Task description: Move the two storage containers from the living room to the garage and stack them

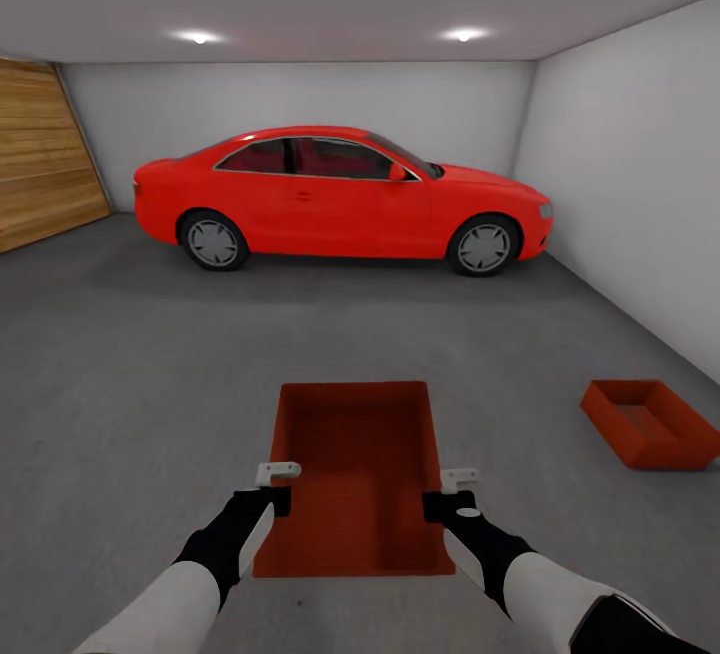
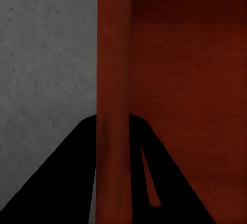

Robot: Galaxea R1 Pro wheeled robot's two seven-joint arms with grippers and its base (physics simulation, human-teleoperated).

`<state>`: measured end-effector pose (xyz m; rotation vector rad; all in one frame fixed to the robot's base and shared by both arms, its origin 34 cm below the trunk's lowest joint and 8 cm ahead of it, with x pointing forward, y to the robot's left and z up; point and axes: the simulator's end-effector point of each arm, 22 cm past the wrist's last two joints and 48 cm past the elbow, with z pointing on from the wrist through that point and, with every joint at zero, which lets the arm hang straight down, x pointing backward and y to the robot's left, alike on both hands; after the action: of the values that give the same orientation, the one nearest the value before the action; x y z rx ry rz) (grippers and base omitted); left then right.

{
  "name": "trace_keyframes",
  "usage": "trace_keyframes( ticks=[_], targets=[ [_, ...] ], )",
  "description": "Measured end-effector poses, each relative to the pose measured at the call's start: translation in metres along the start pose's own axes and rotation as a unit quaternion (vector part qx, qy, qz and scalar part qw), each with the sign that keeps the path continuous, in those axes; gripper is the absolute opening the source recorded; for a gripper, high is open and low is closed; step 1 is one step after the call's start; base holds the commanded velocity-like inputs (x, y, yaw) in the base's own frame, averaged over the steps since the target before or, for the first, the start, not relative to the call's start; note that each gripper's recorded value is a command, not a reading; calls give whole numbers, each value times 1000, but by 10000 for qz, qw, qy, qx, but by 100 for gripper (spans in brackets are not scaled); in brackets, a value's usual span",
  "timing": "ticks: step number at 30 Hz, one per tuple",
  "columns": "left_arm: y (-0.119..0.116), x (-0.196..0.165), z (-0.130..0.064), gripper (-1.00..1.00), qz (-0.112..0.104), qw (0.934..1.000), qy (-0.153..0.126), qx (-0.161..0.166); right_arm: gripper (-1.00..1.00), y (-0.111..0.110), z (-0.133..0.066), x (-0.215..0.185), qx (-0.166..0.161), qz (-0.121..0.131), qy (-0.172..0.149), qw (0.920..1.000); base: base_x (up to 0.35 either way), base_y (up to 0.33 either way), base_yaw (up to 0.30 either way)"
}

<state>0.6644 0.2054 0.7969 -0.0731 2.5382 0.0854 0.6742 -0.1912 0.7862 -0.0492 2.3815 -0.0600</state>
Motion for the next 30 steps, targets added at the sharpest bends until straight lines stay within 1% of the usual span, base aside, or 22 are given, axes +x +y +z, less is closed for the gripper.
trace_keyframes(
  ticks=[30],
  targets=[
    [0,0,0,-100,1,10000,0,0,-100,0,0,0,0,0,0,10000,322,0,0]
  ],
)
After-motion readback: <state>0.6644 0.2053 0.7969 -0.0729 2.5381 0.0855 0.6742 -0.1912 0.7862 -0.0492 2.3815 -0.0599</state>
